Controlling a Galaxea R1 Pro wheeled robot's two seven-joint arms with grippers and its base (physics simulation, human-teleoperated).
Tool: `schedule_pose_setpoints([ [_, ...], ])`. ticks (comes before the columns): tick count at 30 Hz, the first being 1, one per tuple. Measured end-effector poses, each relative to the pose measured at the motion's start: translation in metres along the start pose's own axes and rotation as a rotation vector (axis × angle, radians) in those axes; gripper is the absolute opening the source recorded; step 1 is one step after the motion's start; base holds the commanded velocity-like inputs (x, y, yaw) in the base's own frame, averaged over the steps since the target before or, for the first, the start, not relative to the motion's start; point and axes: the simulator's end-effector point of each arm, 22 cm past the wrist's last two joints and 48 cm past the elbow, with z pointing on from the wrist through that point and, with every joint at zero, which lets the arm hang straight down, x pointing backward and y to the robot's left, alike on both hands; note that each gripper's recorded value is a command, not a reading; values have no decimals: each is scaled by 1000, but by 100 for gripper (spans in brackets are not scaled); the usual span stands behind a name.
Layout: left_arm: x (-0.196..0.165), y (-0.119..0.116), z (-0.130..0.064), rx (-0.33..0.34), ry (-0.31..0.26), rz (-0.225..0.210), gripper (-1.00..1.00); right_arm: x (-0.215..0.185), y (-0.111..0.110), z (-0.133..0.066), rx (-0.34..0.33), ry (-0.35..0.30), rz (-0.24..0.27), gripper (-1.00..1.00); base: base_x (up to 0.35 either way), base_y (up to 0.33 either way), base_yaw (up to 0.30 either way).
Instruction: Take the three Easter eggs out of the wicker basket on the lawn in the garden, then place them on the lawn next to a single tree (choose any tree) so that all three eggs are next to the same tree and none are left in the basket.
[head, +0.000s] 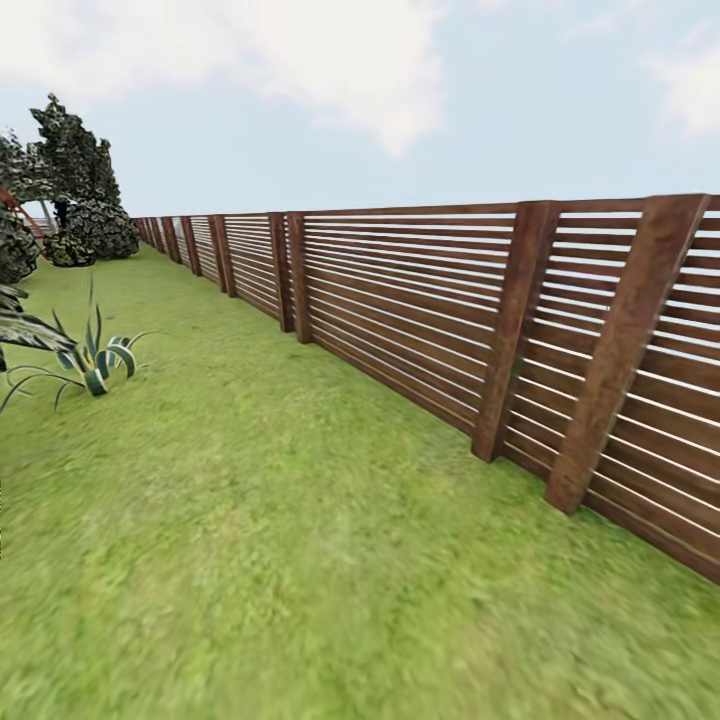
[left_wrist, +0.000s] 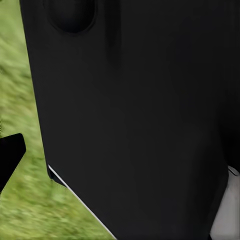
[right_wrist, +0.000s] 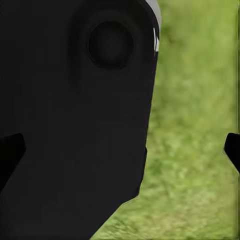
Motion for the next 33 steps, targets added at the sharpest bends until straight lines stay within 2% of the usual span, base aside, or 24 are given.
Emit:
schedule_pose_setpoints([
  [21, 0, -1, 0, 1, 0, 1, 100, -1, 0, 0, 1, -3, -1, 100, 336, 0, 72],
  [33, 0, -1, 0, 1, 1, 1, 100, 0, 0, 0, 1, -1, 1, 100, 336, 0, 232],
])
